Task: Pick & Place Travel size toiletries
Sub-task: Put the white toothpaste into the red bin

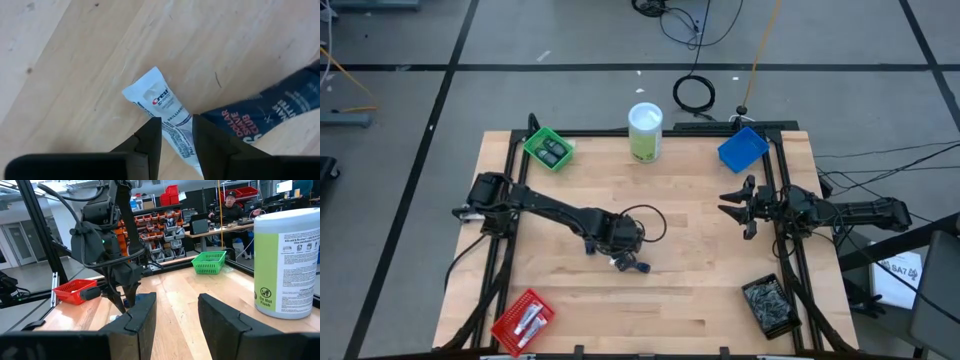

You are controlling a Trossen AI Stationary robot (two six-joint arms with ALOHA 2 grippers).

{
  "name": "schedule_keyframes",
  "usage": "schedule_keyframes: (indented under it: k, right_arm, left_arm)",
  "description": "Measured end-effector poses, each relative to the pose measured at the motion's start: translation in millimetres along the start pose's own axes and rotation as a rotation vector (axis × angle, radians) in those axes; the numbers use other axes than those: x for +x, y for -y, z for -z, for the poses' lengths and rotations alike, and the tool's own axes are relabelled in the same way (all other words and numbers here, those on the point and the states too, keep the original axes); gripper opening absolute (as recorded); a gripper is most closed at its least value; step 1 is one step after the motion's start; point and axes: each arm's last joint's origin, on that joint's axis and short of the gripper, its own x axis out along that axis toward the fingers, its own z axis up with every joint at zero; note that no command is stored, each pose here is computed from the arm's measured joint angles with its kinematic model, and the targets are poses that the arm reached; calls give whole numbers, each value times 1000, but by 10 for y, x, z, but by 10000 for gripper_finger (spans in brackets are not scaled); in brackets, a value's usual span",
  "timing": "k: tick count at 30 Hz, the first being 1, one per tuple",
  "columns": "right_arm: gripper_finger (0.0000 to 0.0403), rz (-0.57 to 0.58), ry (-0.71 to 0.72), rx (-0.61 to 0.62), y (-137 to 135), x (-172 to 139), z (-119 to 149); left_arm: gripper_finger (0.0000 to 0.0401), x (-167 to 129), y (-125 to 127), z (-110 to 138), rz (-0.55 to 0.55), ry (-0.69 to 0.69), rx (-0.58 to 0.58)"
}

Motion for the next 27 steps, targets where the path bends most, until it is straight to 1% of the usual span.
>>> schedule_keyframes:
  k: [4,6,10,12,14,19,21,24,27]
  right_arm:
    - [134,0,0,0,0,0,0]
    - [134,0,0,0,0,0,0]
    - [134,0,0,0,0,0,0]
    - [134,0,0,1,0,0,0]
    - [134,0,1,8,0,0,-1]
    - [134,0,0,12,0,0,0]
    - [134,-1,1,12,0,0,-1]
    - [134,0,0,12,0,0,0]
    - [134,0,0,12,0,0,0]
  left_arm:
    - [94,-4,42,15,9,19,-86]
    - [93,17,90,40,13,31,-86]
    - [100,71,175,97,22,31,-46]
    - [114,86,196,120,20,27,-28]
    - [136,105,201,131,12,24,-28]
    - [200,116,140,139,-63,28,-79]
    - [218,117,112,136,-81,20,-95]
    - [232,118,81,131,-104,16,-104]
    - [233,134,51,121,-119,26,-110]
